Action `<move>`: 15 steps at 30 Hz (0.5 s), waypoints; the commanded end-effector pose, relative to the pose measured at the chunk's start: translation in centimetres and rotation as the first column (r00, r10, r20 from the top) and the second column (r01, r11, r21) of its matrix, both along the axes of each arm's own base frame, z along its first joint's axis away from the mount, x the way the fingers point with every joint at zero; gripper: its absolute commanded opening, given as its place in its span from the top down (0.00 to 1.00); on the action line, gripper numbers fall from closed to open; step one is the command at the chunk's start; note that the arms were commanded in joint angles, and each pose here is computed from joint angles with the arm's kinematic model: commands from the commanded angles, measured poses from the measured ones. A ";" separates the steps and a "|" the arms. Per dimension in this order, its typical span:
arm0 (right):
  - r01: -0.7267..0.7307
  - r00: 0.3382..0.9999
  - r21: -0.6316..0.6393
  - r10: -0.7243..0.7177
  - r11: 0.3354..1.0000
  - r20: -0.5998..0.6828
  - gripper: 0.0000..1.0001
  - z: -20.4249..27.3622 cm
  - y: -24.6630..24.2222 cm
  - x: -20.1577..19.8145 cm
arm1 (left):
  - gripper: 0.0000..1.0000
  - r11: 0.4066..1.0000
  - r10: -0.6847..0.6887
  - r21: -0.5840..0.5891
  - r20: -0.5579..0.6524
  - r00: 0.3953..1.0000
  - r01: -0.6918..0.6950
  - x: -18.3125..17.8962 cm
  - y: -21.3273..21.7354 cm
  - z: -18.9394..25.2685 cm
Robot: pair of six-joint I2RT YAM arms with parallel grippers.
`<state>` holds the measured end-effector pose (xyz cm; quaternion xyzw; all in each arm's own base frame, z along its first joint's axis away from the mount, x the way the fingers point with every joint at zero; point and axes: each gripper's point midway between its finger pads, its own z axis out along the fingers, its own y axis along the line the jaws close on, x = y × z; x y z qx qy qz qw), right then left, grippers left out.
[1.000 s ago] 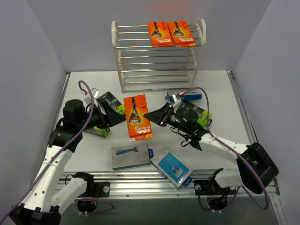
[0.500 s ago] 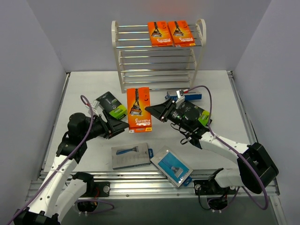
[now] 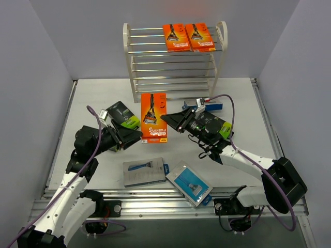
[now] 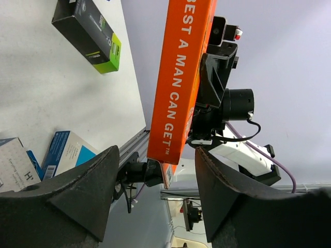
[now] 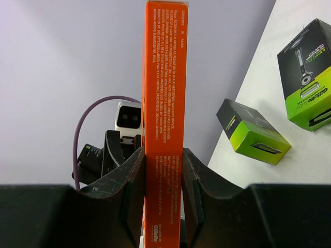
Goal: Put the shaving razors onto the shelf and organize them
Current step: Pass the shaving razor from the right arm to the left
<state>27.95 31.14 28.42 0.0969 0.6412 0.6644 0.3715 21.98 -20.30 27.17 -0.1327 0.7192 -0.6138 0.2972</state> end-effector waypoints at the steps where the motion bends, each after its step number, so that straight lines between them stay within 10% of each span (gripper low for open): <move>1: 0.007 0.994 0.099 -0.018 0.995 0.111 1.00 4.5 -0.3 0.2 | 0.32 0.999 -0.019 -0.047 0.083 0.996 0.023 -0.4 -0.2 2.1; 15: -0.009 0.994 0.125 -0.005 0.992 0.112 1.00 4.5 0.0 -0.2 | 0.46 0.995 -0.038 -0.087 0.101 0.994 0.047 -0.1 -0.8 2.7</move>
